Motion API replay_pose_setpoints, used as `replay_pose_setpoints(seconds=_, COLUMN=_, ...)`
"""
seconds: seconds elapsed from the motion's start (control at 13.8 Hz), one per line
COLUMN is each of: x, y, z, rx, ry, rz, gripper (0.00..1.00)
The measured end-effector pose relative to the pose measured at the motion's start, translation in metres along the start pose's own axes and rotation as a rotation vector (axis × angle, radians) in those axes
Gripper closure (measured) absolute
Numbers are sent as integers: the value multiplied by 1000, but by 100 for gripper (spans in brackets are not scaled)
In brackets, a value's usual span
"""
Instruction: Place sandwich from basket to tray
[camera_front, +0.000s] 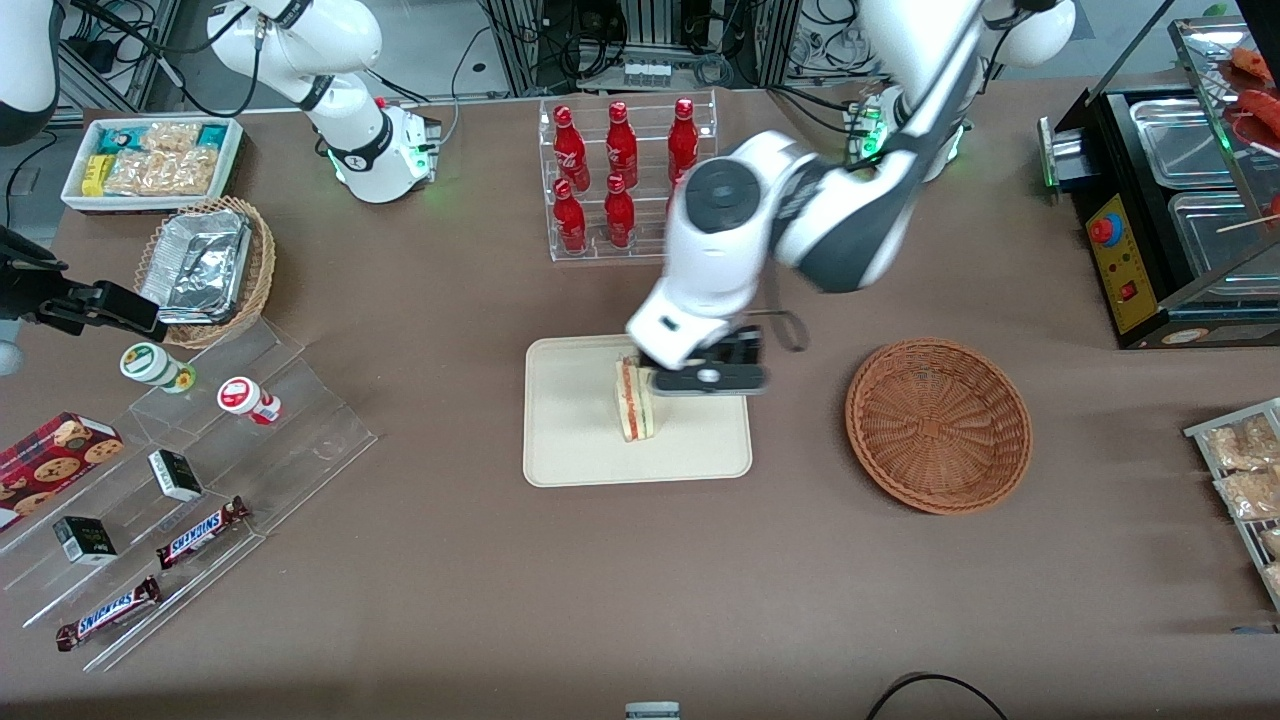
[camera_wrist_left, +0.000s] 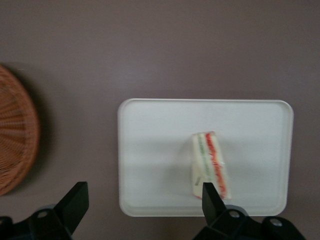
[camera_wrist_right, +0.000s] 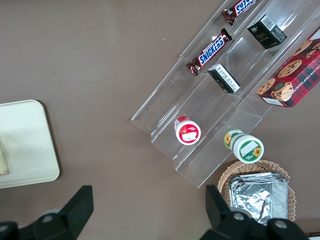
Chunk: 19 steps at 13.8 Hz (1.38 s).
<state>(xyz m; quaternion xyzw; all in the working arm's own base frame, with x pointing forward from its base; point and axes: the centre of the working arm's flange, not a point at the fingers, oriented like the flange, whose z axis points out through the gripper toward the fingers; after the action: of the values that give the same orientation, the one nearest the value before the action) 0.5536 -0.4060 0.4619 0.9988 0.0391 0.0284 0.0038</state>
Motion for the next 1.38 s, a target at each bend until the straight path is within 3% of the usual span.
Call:
replay_pose_setpoints(seconds=0.29, x=37, y=-97, z=-54, rx=42, ry=-22, rz=-114, gripper=0)
replay_pose_setpoints(seconds=0.58, x=61, y=-192, z=-88, rx=72, ry=-62, rz=-56, gripper=0)
replay_pose_setpoints(seconds=1.01, x=72, y=-302, z=-120, rx=73, ry=-91, rz=47, gripper=0)
replay_pose_setpoints(seconds=1.38, x=49, y=-355, z=-145, rx=32, ry=-100, rz=92, gripper=0)
